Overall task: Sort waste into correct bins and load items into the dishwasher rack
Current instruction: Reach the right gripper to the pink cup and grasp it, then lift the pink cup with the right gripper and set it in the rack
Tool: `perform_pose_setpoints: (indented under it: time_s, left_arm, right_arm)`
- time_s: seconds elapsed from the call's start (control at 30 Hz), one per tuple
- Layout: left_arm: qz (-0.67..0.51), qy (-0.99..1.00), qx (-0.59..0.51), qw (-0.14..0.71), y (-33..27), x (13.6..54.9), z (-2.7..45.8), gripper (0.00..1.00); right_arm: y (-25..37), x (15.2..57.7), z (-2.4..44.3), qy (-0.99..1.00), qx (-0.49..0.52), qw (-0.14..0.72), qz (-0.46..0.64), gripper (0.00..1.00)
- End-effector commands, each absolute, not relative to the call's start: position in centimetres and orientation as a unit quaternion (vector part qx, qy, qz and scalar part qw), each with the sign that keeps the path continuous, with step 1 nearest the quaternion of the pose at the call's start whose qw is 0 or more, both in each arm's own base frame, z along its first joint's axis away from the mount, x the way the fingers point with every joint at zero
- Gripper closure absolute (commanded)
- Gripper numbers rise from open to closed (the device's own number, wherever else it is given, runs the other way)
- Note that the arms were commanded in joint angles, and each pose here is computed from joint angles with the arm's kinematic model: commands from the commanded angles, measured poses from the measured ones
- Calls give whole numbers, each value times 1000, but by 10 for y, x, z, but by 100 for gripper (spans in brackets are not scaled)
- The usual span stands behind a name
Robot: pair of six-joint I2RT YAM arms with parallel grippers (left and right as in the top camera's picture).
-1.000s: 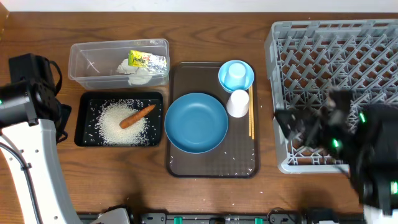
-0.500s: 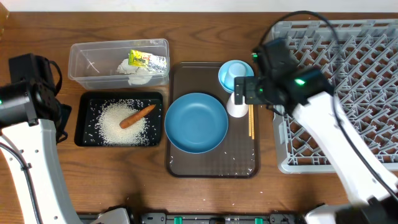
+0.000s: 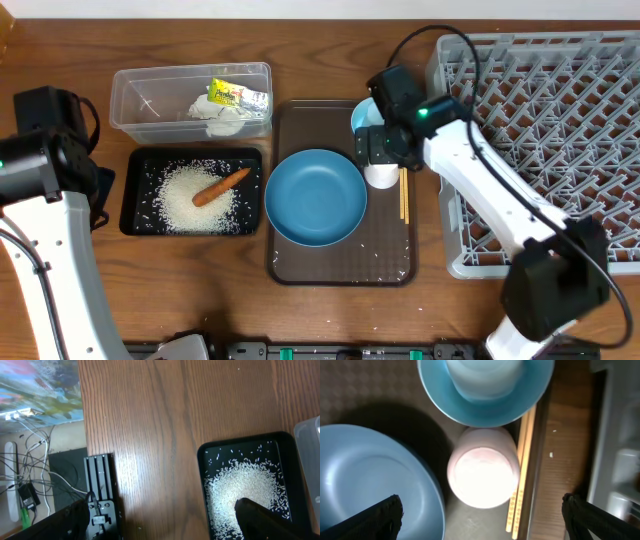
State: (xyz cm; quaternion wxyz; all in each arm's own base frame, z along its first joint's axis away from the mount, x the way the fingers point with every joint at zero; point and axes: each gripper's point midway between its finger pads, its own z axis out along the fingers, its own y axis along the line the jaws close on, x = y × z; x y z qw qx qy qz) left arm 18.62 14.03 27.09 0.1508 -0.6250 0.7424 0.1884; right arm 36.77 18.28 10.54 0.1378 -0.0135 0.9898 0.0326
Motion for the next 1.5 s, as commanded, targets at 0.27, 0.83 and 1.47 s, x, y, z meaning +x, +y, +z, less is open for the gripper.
perform_pose_setpoints:
  time_s: [0.27, 0.83, 1.47]
  left_arm:
    - [214, 747, -618, 118, 139, 167, 271, 5]
    - [214, 747, -618, 118, 139, 167, 271, 5]
    - [214, 747, -618, 118, 139, 167, 271, 5]
  right_arm:
    - [186, 373, 71, 994, 2, 110, 13, 1]
    - [186, 384, 51, 994, 9, 109, 12, 21]
    - [172, 396, 136, 982, 22, 180, 46, 47]
